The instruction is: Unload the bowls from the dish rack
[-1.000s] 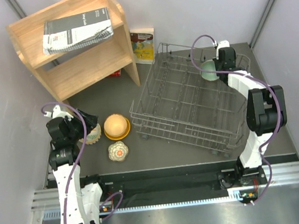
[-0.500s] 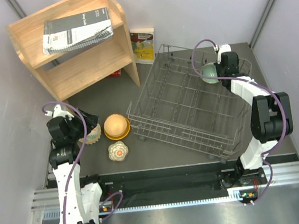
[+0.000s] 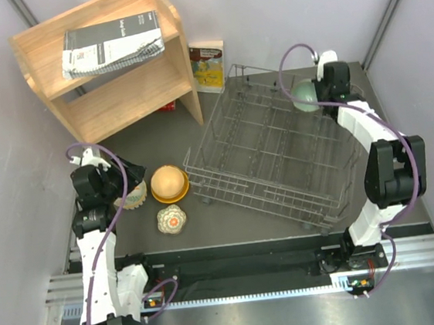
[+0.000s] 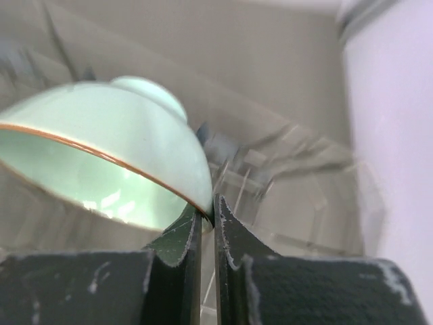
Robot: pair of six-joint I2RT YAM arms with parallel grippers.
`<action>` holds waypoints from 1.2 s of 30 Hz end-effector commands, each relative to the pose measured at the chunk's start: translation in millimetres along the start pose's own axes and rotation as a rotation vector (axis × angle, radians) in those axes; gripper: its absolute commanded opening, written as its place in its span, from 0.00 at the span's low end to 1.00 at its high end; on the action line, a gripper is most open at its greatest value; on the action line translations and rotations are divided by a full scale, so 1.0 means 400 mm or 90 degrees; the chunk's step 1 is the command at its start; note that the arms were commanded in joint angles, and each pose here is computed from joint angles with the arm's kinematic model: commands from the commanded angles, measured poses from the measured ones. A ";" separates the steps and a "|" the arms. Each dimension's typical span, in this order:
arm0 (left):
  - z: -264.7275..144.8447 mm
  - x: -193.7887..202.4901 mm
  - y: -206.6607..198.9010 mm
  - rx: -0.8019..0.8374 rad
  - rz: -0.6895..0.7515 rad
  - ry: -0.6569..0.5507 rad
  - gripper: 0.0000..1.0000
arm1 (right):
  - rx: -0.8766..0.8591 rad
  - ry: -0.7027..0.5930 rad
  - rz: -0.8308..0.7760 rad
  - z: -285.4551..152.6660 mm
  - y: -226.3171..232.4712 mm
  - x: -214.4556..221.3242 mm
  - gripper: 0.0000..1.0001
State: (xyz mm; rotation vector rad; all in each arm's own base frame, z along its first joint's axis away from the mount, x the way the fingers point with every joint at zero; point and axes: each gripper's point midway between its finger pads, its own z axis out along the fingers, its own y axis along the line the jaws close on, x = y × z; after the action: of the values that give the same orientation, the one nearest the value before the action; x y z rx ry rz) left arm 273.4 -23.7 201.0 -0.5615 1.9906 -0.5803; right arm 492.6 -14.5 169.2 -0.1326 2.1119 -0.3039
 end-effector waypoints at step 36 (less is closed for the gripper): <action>0.002 -0.062 -0.430 0.319 0.211 -0.003 0.69 | -0.491 -0.270 0.091 -0.679 0.535 -0.318 0.00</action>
State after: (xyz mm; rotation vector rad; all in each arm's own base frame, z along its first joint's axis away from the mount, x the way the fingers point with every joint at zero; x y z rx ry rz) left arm 318.3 -135.6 294.4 -0.0215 1.8847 -0.8072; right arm 345.4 237.9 323.4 -0.4806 1.7917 0.4771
